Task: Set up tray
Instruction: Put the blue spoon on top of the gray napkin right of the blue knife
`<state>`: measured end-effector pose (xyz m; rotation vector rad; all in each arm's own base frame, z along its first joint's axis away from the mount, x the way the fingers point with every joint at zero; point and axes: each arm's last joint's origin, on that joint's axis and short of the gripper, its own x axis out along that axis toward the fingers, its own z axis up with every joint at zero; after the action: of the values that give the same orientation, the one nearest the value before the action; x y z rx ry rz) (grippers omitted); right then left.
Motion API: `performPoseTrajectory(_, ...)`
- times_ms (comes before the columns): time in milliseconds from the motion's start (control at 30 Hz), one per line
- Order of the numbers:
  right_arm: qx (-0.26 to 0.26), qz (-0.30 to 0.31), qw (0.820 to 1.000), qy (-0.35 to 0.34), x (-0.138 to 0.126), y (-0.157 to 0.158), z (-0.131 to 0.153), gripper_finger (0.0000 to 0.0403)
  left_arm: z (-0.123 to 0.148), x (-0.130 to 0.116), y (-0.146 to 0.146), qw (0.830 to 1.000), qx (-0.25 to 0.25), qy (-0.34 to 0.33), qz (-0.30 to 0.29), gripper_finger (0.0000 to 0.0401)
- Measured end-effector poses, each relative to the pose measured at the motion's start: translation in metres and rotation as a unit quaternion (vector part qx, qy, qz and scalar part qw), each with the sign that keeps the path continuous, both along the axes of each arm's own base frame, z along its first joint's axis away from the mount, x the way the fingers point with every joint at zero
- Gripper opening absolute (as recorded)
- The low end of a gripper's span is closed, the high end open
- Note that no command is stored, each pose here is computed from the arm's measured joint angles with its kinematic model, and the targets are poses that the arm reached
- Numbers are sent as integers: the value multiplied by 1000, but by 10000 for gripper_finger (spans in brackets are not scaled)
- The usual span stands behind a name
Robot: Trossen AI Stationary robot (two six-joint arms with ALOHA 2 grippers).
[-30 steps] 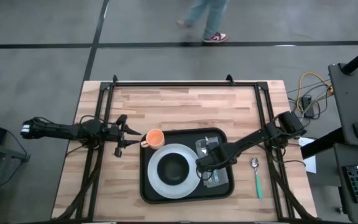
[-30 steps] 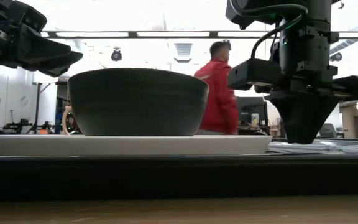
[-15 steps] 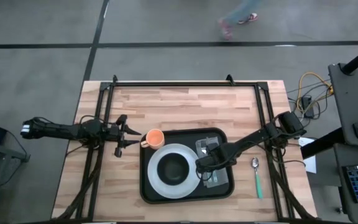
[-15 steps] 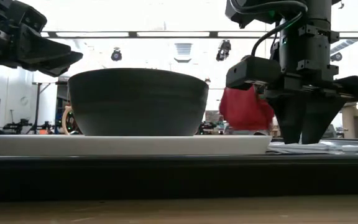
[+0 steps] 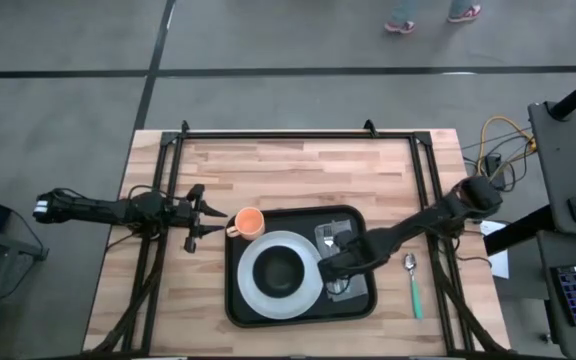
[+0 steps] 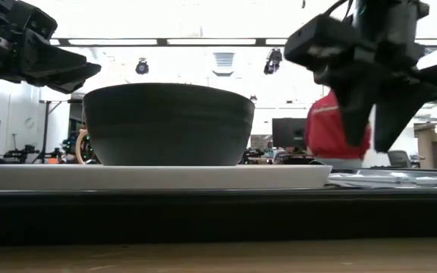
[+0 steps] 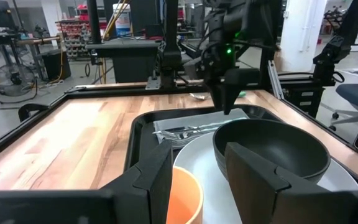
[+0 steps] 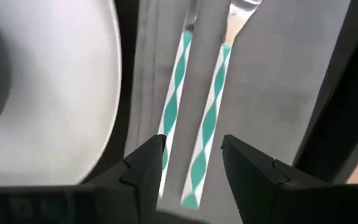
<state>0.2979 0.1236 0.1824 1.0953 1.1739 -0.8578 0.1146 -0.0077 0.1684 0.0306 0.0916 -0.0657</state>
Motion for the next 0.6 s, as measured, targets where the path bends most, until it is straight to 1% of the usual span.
performPoseTrajectory(133, 3, 16, 1000, -4, -8, 9, 5, 155, 0, 0, 0, 1000, 0, 0, 0, 130)
performPoseTrajectory(233, 6, 11, 1000, 1, -19, 16, 4, 152, 0, 0, 0, 1000, 0, 0, 0, 130)
performPoseTrajectory(467, 22, -22, 999, 8, -60, 27, 5, 152, 0, 0, 0, 1000, 0, 0, 0, 130)
performPoseTrajectory(600, 29, -27, 999, 12, -84, 34, 4, 151, 0, 0, 0, 1000, 0, 0, -1, 130)
